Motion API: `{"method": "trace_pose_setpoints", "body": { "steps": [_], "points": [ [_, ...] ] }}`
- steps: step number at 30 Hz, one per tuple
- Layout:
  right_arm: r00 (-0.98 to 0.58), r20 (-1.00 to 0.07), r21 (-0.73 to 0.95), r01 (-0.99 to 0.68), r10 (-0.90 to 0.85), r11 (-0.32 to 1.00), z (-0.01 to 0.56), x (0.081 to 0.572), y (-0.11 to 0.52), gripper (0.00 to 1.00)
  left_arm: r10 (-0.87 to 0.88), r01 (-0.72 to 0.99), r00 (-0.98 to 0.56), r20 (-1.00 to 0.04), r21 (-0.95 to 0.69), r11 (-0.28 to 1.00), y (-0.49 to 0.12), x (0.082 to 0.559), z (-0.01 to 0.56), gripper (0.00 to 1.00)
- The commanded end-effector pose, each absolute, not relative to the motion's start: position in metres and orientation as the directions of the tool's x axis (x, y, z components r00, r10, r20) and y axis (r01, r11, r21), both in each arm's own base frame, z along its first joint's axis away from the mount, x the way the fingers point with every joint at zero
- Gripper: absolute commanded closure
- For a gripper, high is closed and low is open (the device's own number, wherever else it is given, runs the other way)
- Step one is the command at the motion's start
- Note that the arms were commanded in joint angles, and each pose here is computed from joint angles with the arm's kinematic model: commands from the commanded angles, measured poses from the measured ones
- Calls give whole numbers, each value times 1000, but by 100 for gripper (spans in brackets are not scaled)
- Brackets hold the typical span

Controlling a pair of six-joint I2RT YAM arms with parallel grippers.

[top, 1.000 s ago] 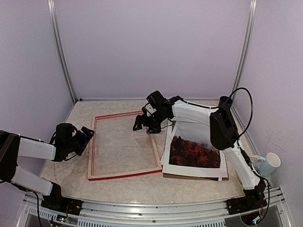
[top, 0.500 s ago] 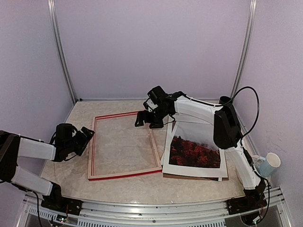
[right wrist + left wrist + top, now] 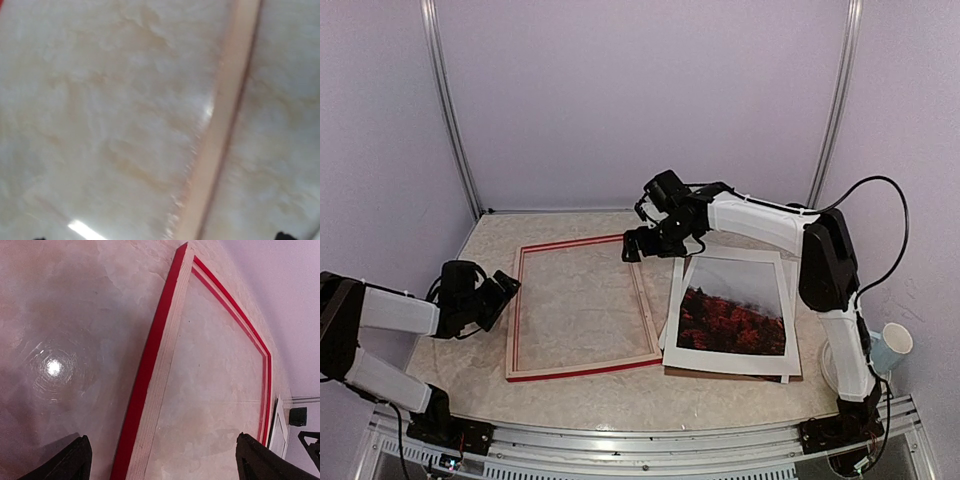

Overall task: Put the photo into the frame
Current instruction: Place the glass panel at the frame body, then move the frame body to the center of the board.

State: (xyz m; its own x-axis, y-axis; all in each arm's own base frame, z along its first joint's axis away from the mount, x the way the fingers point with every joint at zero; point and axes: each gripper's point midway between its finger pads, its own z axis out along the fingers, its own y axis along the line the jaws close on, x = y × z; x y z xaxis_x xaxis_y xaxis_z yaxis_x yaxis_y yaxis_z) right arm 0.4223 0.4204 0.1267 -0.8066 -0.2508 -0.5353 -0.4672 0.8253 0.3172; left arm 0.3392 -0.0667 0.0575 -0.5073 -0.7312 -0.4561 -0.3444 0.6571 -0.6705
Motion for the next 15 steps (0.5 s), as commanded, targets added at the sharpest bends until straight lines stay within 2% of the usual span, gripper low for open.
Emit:
{"method": "trace_pose_setpoints", "body": {
  "steps": [1,10,13,15],
  "points": [
    [-773,-548,210,-498,-320,842,126,411,400,1,-704,-354,-527,-476,-630,691,-65,343,53,1],
    [-769,-540,122,-474,-343,872,112,392,360,1,-681,-368,-556,-476,-594,715,-66,351,42,8],
    [-764,-549,116,-471,-339,874,113,386,352,1,-673,-375,-568,-473,-579,724,-66,354,36,13],
    [-759,-558,114,-471,-336,875,115,384,349,1,-665,-373,-577,-474,-571,731,-67,357,34,23]
  ]
}}
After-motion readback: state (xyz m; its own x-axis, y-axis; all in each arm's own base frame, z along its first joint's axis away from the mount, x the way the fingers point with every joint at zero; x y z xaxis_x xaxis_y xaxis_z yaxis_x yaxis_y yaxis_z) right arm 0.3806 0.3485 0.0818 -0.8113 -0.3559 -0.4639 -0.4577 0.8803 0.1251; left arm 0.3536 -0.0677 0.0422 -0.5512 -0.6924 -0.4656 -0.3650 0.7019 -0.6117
